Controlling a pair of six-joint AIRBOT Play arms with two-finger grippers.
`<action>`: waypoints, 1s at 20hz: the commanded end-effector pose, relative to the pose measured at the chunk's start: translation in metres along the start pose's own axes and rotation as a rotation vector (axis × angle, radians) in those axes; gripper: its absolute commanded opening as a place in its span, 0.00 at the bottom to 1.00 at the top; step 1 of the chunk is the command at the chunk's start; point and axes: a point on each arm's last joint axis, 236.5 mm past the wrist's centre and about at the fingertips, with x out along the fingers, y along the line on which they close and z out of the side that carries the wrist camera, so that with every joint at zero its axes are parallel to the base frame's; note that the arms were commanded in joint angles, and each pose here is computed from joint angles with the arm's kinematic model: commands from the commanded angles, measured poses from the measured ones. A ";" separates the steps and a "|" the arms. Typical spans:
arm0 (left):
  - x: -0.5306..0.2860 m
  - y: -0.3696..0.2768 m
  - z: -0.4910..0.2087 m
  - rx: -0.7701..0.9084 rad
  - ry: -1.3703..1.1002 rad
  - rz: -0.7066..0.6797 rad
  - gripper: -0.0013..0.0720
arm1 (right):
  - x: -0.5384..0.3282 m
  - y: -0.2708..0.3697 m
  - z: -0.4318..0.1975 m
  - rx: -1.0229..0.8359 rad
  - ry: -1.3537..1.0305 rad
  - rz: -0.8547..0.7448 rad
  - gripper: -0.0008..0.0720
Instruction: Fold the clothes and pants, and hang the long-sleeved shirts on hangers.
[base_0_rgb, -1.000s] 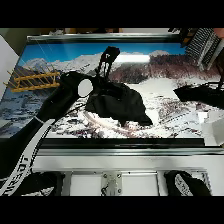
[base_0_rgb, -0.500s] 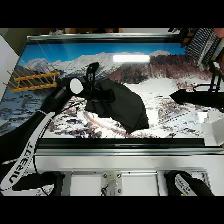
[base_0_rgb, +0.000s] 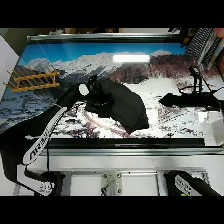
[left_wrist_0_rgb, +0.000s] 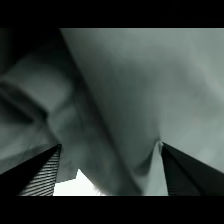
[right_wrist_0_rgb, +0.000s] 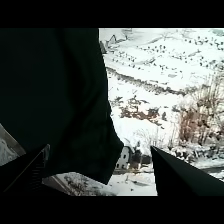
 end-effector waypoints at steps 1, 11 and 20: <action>0.017 -0.013 0.006 -0.003 0.008 -0.019 0.90 | 0.019 -0.001 -0.018 0.020 0.064 0.019 0.98; -0.012 -0.011 0.022 0.056 0.006 -0.025 0.03 | 0.133 0.010 -0.104 0.159 0.241 0.078 0.97; -0.243 -0.057 0.088 0.285 -0.370 -0.112 0.03 | 0.023 0.046 0.012 -0.193 -0.020 0.035 0.04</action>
